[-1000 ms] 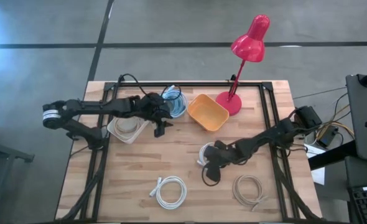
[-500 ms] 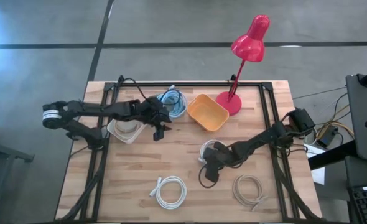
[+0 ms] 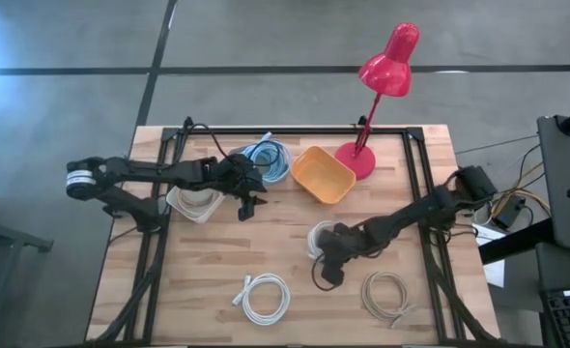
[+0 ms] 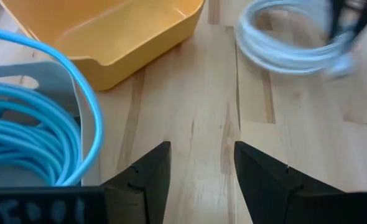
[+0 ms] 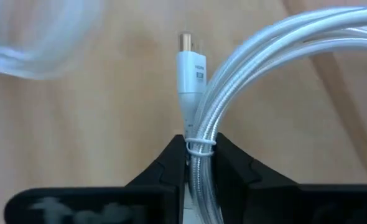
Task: Sort HDMI cables
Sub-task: Put the right white hdmi cable into the yellow bin
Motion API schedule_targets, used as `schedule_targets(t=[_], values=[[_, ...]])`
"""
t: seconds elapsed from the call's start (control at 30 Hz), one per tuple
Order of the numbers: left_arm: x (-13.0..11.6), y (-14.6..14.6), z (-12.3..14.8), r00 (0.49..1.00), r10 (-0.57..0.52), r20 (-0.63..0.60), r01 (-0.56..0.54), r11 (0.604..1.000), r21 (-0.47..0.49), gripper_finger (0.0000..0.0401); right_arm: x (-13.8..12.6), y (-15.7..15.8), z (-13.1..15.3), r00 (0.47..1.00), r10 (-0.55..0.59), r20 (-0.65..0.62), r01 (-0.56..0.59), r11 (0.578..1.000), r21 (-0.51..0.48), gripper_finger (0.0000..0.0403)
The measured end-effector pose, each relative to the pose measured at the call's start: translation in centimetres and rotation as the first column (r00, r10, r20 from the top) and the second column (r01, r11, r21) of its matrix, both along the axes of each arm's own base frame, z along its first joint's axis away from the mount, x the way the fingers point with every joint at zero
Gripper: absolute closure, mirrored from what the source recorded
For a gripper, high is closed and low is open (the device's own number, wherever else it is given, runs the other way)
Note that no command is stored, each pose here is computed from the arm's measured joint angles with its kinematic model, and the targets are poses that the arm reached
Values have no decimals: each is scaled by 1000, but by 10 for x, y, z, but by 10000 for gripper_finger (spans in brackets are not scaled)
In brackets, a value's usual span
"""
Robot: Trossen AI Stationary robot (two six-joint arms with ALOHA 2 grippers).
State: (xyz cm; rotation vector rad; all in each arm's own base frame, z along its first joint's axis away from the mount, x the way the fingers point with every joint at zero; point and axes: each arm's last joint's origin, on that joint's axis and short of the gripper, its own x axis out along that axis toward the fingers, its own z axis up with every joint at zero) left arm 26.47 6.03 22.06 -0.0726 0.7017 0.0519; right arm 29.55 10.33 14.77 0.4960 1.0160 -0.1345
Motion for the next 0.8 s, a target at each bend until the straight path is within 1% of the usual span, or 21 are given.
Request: schedule_targets(t=[0.07,0.17,0.27,0.33,0.37,0.4,0.47,0.53,0.6,0.63,0.67,0.73,0.8], values=[[1,0,1,1000,0,9,0,1000,3,224,3,1,21,996,9,86,-10,1000,10,355],[2,1,2,1000,0,28,0,1000,8,224,2,-3,42,986,24,167,-16,999,-46,355],[2,1,3,999,-1,36,0,1000,11,224,0,-5,62,967,39,251,-5,991,-137,354],[2,1,3,999,-1,41,0,1000,12,224,-2,-9,76,949,46,311,34,968,-247,346],[3,1,3,999,-1,41,0,1000,12,224,-4,-13,80,947,44,318,63,945,-320,343],[3,1,3,999,-1,44,0,1000,12,224,-5,-19,81,949,32,314,101,912,-397,341],[3,1,3,999,0,43,-1,1000,11,224,-7,-31,84,951,-3,308,171,836,-522,340],[3,1,4,999,0,47,-1,1000,12,224,-5,-45,87,947,-49,316,240,763,-600,340],[3,1,4,999,1,51,-2,1000,12,224,-2,-61,88,946,-92,311,281,714,-641,341],[3,1,4,998,2,56,-2,1000,13,224,1,-70,84,948,-113,298,288,703,-650,341],[4,1,5,998,2,60,-3,1000,14,224,4,-79,81,949,-133,287,294,701,-649,341],[4,1,5,998,4,69,-5,1000,13,224,9,-97,71,953,-175,248,297,711,-638,341],[4,1,6,997,9,73,-10,1000,8,224,15,-111,61,952,-205,227,303,734,-608,341]])
